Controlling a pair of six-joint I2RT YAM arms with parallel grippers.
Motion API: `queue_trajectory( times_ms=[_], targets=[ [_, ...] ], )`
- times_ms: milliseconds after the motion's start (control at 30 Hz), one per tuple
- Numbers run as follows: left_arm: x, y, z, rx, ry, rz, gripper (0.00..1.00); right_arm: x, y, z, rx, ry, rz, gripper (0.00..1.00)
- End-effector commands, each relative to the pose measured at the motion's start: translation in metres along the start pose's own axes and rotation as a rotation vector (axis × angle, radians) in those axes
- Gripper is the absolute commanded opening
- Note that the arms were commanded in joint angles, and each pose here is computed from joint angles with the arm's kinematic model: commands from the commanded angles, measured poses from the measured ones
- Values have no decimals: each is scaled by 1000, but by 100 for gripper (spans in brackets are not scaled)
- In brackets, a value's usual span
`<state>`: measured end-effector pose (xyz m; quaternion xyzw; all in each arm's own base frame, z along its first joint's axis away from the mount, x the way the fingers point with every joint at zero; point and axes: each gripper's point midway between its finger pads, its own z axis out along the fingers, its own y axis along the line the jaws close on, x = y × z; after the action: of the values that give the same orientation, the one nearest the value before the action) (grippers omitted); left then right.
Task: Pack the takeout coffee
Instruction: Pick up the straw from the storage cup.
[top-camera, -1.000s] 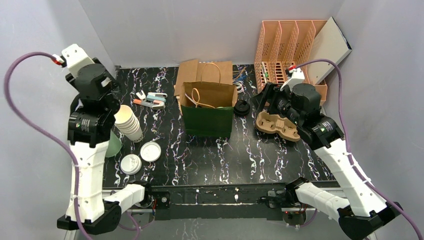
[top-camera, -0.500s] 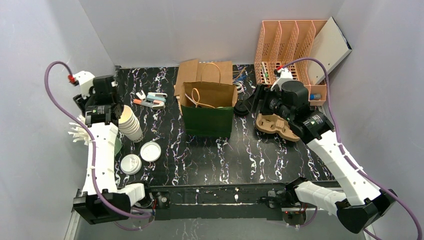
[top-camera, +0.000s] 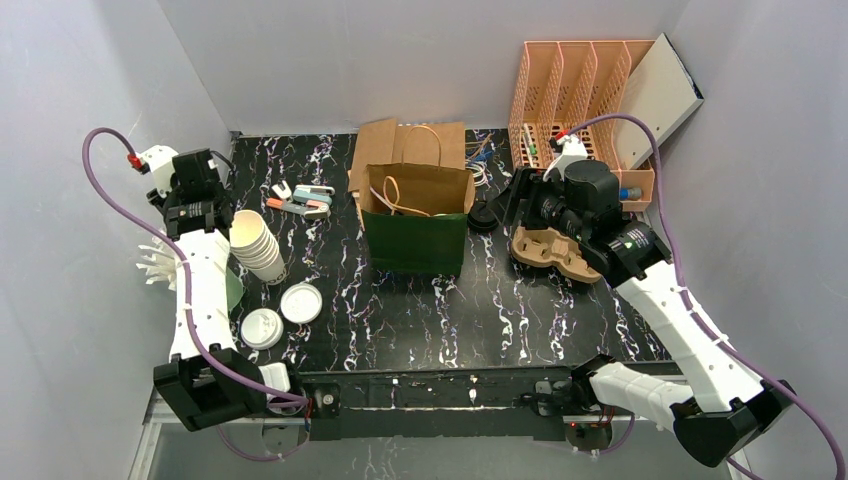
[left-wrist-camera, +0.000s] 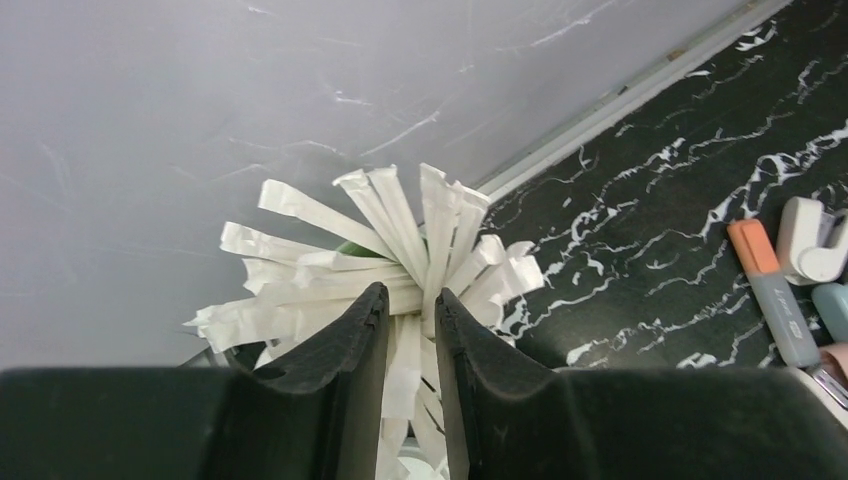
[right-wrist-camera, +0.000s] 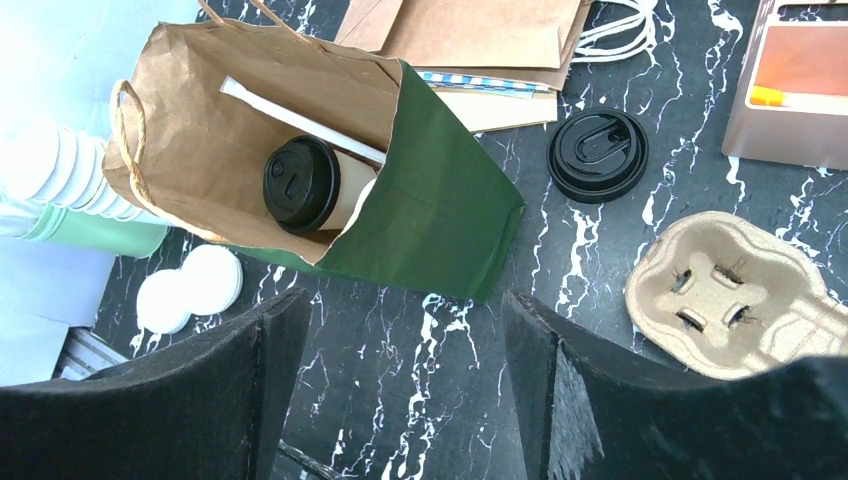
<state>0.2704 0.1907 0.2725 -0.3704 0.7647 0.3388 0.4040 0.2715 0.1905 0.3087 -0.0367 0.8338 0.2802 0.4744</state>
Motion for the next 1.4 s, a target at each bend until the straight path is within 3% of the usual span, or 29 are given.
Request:
queue_trajectory(
  times_ms=[0, 267, 333, 533, 733, 1067, 1367],
  targets=[
    [6, -3, -7, 56, 21, -58, 27, -20, 10, -10, -23, -61, 0, 78],
    [18, 19, -26, 32, 37, -100, 35, -13, 10, -7, -34, -45, 5, 78],
    [22, 31, -28, -22, 37, -105, 42, -12, 11, -6, -40, -42, 7, 78],
    [34, 47, -33, -72, 42, -105, 43, -13, 13, -5, -48, -44, 12, 78],
    [58, 40, -24, -69, 87, -74, 32, -13, 18, -9, -75, -41, 14, 78],
    [42, 48, -30, -78, 37, -98, 0, -13, 20, -12, -82, -40, 20, 78],
    [-9, 61, -44, -98, -65, -135, 0, -16, 20, -13, -81, -48, 18, 78]
  ],
)
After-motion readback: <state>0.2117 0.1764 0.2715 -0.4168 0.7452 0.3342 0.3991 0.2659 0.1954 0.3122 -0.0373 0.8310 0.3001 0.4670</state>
